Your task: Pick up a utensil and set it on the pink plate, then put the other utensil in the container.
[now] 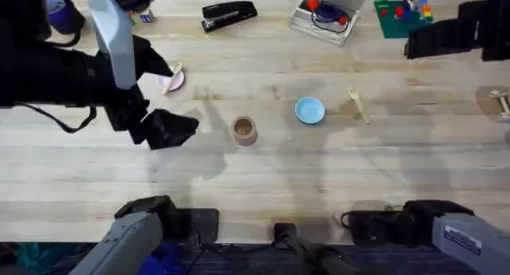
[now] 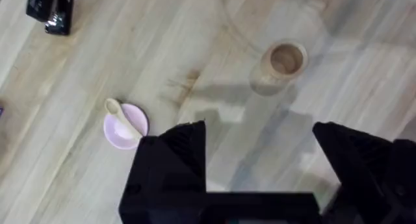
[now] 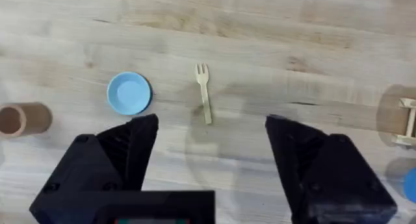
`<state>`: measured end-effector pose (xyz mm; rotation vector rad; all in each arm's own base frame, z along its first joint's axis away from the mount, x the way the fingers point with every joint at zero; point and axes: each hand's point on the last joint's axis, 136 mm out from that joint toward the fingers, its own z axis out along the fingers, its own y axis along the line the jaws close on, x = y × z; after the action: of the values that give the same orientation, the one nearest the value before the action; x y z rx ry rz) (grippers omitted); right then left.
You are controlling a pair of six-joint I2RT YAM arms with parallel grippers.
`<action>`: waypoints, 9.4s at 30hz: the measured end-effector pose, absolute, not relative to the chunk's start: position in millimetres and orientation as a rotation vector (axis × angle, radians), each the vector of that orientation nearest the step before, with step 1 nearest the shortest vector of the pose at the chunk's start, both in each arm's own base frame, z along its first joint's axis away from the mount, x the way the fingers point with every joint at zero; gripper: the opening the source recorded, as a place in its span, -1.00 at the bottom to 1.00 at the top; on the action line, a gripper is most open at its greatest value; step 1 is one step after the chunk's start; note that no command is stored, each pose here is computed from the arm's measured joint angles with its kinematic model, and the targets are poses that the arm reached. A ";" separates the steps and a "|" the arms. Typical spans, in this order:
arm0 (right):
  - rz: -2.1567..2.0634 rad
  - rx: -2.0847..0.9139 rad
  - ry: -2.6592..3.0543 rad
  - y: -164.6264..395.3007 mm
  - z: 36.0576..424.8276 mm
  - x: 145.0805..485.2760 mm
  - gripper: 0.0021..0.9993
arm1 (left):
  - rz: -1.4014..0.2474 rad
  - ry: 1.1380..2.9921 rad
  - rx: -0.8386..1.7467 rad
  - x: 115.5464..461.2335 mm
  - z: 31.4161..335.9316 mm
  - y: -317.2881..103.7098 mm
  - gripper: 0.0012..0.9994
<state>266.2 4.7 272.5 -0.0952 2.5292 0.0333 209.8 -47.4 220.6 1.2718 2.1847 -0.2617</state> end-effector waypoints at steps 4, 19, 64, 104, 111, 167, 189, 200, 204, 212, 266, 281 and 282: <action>0.033 -0.095 2.529 4.7 272.5 266.2 0.99 | -0.292 2.219 1.316 196.0 214.6 -47.8 0.99; 0.032 -0.098 2.529 4.7 272.5 266.2 0.99 | -0.498 2.140 1.478 155.8 215.0 -69.4 0.99; 0.073 -0.277 3.049 4.9 90.3 292.1 0.99 | -0.539 1.993 1.513 158.7 225.4 -82.3 0.99; 0.072 -0.356 3.033 14.9 49.5 320.3 0.99 | -0.538 1.991 1.515 158.7 225.4 -82.3 0.99; 0.066 -0.360 3.074 13.7 37.5 317.6 0.99 | -0.537 1.991 1.515 158.7 225.5 -82.3 0.99; 0.050 -0.491 2.992 13.3 105.2 330.3 -0.94 | -0.537 1.991 1.515 158.7 225.4 -82.3 0.99; 0.360 -0.864 2.382 76.7 237.9 302.1 -0.94 | -0.537 1.991 1.515 158.7 225.4 -82.3 0.99; 0.666 -1.163 2.008 127.4 269.5 284.4 -0.94 | -0.537 1.990 1.515 158.8 225.4 -82.2 0.99; 0.712 -1.247 1.870 138.0 280.3 278.7 -0.94 | -0.537 1.991 1.515 158.7 225.5 -82.3 0.99; 0.775 -1.371 1.582 155.0 303.0 266.3 -0.94 | -0.537 1.991 1.515 158.7 225.4 -82.3 0.99; 1.237 -1.510 1.027 251.2 248.4 279.1 -0.94 | -0.537 1.991 1.515 158.7 225.5 -82.3 0.99; 1.373 -1.539 1.065 277.5 213.2 270.0 -0.94 | -0.537 1.991 1.515 158.7 225.4 -82.3 0.99; 1.382 -1.542 1.066 279.4 211.0 268.9 -0.94 | -0.538 1.991 1.515 158.7 225.4 -82.3 0.99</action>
<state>268.9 279.4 211.0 -1.5421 1.0664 1.3822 158.7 -82.3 225.4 1.5151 1.9908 -0.5376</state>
